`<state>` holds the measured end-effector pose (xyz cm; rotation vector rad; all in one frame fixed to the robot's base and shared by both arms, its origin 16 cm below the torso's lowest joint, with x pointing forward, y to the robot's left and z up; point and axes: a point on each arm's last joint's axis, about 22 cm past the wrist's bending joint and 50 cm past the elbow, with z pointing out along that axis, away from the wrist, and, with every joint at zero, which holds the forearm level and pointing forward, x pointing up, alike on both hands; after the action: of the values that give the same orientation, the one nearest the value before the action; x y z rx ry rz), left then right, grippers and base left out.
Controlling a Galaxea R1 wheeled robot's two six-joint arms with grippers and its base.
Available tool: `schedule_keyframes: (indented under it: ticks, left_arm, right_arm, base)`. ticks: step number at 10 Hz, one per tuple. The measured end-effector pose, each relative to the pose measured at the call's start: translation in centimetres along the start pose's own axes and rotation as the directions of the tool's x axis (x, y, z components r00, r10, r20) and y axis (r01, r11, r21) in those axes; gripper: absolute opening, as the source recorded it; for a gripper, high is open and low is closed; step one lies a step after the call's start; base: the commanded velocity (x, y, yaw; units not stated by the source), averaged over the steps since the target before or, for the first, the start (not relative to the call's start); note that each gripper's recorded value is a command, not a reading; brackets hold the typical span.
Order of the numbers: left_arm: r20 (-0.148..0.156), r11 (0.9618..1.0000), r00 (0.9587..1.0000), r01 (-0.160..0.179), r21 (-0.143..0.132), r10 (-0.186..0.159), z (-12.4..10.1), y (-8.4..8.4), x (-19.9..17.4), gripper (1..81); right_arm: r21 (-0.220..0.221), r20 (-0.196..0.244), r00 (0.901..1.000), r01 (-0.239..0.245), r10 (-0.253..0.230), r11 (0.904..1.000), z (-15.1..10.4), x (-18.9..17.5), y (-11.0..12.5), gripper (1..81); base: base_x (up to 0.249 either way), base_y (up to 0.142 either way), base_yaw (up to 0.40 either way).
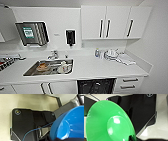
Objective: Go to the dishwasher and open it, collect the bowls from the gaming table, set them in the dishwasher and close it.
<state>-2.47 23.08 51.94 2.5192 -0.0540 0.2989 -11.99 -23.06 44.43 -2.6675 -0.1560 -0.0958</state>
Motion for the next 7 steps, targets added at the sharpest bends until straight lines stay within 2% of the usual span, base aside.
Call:
schedule_keyframes:
  ticks: [1,2,4,5,7]
  left_arm:
    - [0.003,1.0,1.0,-0.001,0.009,0.001,-1.3,-0.9,0.0,1.0]
    - [0.006,0.9995,1.0,-0.003,0.032,0.003,-2.7,-2.4,-0.1,1.0]
    - [-0.024,0.9978,0.9997,0.002,0.067,0.0,-5.8,-5.1,0.9,1.0]
    - [-0.03,0.9981,0.9995,0.012,0.061,-0.01,-6.9,-5.3,1.5,1.0]
    - [-0.027,0.998,0.9976,0.063,-0.005,-0.063,-8.2,-2.7,3.1,1.0]
  right_arm:
    - [-0.014,-0.007,1.0,-0.002,0.002,0.9999,-0.2,0.1,0.9,1.0]
    - [-0.042,-0.005,1.0,0.002,-0.002,0.9991,-0.6,0.0,2.2,1.0]
    - [-0.092,0.012,0.9999,0.007,-0.006,0.9958,-1.7,-0.4,4.8,1.0]
    - [-0.093,0.024,0.9997,0.001,0.001,0.9957,-2.0,-0.8,5.2,1.0]
    - [-0.074,0.066,0.9975,-0.023,0.028,0.997,-2.1,-2.6,4.2,1.0]
  base:
    - [0.0,0.0,0.0]
    - [0.0,0.0,0.0]
    - [0.0,0.0,0.0]
    - [0.0,0.0,0.0]
    - [0.0,0.0,0.0]
